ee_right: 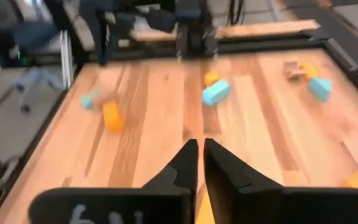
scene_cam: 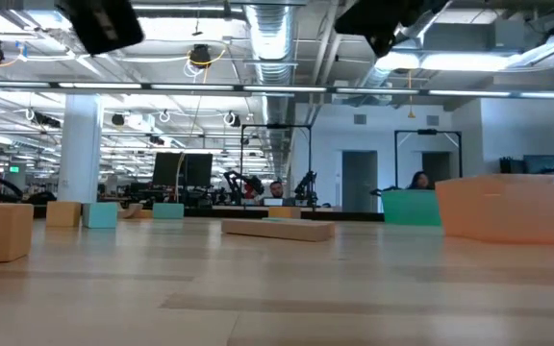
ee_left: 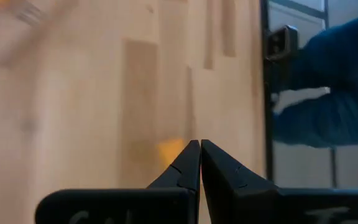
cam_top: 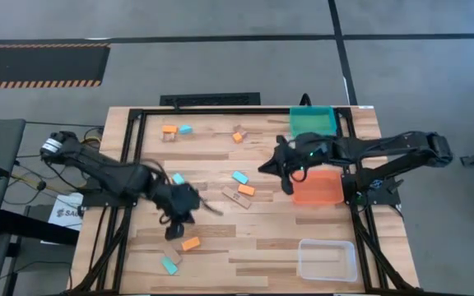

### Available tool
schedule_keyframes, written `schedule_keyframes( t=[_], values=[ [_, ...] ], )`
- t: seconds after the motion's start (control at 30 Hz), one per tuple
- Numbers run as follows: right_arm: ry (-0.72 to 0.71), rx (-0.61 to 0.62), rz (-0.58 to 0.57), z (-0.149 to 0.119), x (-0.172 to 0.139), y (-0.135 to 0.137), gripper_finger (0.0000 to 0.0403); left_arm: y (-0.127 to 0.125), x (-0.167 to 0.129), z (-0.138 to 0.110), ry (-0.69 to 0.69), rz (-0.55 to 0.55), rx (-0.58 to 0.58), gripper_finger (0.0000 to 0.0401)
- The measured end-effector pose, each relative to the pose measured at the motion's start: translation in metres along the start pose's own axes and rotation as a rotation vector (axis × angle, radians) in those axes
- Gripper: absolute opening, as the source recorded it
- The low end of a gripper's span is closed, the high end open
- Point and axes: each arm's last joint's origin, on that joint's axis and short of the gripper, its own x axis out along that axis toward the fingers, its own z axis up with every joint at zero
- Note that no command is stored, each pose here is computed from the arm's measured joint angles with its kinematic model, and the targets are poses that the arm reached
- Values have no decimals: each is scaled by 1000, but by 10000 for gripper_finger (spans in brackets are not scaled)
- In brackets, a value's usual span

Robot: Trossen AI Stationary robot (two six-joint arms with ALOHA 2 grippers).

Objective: Sort & place blocks by color
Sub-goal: Put the orange block into the orange bin

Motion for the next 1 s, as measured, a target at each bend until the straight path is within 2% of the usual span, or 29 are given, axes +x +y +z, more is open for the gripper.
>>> schedule_keyframes(
  t=[0.17, 0.3, 0.4, 0.53, 0.73, 0.93, 1.0],
  values=[
    [53, 70, 1, -4, 7, 16, 104, -24, 28, -18, 101, 29, -93, 0],
    [90, 106, -25, -10, 9, 32, 136, -36, 49, -30, 130, 91, -92, 5],
    [113, 129, -28, -14, 7, 43, 160, -41, 63, -36, 151, 123, -93, 26],
    [162, 166, -15, -19, 3, 52, 194, -43, 81, -43, 193, 155, -107, 78],
    [218, 163, -1, -26, 3, 60, 239, -44, 102, -46, 171, 213, -109, 188],
    [261, 172, -13, -31, 5, 60, 244, -36, 107, -44, 60, 352, -165, 278],
    [286, 168, -20, -33, 6, 60, 242, -37, 111, -42, 45, 340, -183, 293]
  ],
)
